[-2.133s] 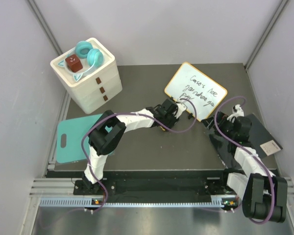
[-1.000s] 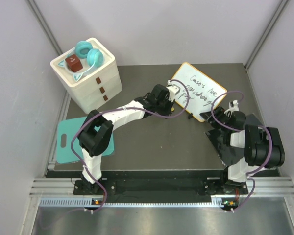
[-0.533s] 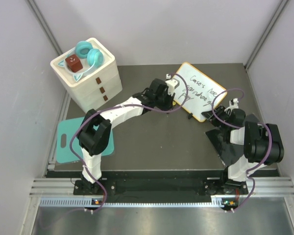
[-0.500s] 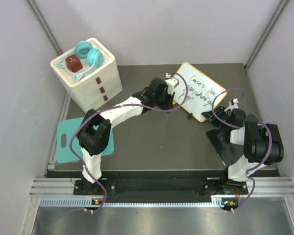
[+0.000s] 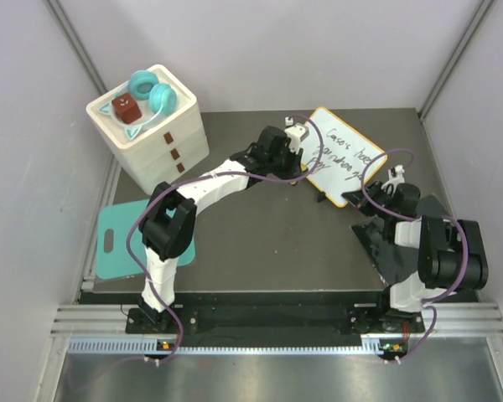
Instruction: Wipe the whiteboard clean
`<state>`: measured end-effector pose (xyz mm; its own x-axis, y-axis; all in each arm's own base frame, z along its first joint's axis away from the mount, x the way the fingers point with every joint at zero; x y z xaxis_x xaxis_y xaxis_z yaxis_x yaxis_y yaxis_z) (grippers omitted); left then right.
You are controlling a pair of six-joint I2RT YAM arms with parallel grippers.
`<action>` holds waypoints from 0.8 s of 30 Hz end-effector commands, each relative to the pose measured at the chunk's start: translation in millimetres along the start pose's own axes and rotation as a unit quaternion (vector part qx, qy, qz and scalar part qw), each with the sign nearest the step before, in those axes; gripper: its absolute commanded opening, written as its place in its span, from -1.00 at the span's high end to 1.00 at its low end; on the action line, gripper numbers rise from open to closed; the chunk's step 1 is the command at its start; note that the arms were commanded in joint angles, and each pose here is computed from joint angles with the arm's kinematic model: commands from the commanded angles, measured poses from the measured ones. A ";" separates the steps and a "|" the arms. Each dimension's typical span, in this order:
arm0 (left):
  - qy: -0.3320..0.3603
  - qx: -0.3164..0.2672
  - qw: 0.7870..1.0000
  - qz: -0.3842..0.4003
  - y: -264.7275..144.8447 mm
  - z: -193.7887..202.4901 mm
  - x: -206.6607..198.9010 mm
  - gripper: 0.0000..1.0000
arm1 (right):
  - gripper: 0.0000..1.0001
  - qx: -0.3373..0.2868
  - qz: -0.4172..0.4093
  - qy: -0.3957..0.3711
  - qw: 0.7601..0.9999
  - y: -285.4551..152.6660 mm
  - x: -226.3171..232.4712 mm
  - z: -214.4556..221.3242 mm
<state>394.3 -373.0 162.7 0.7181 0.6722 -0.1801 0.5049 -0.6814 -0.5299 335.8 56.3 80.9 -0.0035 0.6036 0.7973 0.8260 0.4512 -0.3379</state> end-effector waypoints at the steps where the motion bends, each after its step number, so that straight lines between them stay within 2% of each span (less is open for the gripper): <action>1: -0.005 -0.043 0.999 0.021 -0.8 -29.0 -7.1 1.00 | 1.00 0.019 0.079 0.020 0.996 -14.5 -26.6 18.1; 15: -0.024 -0.053 0.998 0.013 8.9 -35.0 -4.4 1.00 | 1.00 0.053 0.097 0.013 0.994 -42.2 -27.1 57.3; 20: -0.025 -0.061 0.998 0.011 16.4 -41.1 -3.6 1.00 | 1.00 0.064 0.110 -0.005 0.992 -38.4 -24.6 62.0; 24: -0.039 -0.082 0.996 -0.020 26.8 -47.9 7.0 1.00 | 1.00 0.067 0.113 -0.004 0.991 -35.0 -25.8 60.6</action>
<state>411.1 -390.3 158.9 0.6870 0.6878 -0.2343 0.5177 -0.6896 -0.5063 295.7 67.2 81.6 0.0179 0.6661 0.7456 0.8135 0.4239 -0.3982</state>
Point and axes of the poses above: each gripper's point midway between its finger pads, its own y axis out along the fingers, its own x axis along the line the jaws close on, z = x × y, the point moved 3 cm from there along -y, back along the fingers, and after that the axes turned 3 degrees about y, right-handed, at the moved point
